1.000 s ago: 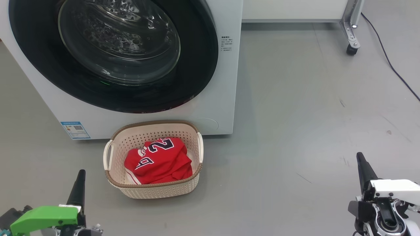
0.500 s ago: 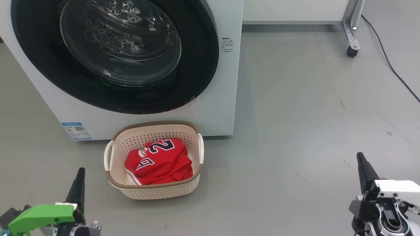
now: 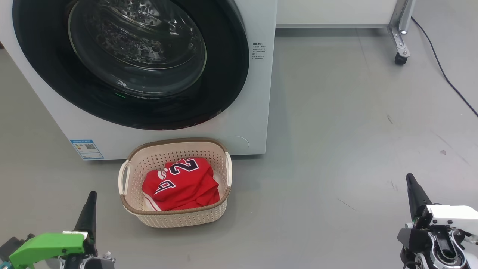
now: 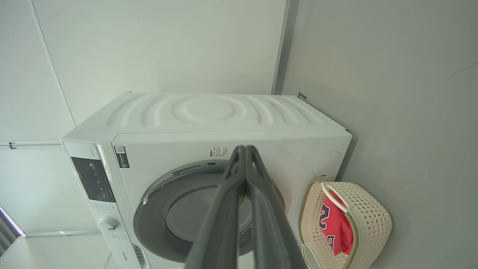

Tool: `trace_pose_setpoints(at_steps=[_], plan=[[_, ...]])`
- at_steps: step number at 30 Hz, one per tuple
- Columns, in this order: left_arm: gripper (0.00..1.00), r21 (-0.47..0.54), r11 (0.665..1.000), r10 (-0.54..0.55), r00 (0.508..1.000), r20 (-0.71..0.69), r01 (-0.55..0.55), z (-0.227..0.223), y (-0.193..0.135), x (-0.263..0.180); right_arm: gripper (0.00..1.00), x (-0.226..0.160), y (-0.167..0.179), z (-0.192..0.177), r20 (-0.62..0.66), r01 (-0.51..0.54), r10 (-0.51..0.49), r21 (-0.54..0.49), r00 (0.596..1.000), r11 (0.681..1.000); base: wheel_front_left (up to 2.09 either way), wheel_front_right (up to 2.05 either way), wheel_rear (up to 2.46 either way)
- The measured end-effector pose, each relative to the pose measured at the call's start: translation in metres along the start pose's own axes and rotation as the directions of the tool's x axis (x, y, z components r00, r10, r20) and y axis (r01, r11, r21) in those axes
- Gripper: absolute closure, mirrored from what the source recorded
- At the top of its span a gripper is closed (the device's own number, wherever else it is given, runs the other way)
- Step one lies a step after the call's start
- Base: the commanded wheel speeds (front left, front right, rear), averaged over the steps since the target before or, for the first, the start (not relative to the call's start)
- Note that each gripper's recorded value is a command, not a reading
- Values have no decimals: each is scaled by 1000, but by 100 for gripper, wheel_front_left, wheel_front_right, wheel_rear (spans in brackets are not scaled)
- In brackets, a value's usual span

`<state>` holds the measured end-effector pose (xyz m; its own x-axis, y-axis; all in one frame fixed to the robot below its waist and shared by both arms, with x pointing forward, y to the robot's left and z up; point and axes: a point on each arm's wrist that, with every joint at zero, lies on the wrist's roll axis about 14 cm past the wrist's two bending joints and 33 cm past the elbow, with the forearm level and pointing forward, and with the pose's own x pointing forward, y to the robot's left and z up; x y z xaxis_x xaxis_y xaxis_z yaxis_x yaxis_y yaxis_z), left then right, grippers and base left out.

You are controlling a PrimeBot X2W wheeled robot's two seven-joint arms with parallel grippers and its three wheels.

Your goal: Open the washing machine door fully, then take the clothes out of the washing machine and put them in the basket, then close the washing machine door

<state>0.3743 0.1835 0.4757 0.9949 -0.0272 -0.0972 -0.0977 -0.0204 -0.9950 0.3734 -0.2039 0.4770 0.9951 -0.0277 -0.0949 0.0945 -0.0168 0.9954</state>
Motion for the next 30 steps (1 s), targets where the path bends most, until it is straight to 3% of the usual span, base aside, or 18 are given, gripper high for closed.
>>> trace_pose_setpoints(at_steps=[30], plan=[[100,0,1000,0,1000,1,0,0,0,0,100,0,0,1,2,0,0,1,1000,1000,0,0,0]])
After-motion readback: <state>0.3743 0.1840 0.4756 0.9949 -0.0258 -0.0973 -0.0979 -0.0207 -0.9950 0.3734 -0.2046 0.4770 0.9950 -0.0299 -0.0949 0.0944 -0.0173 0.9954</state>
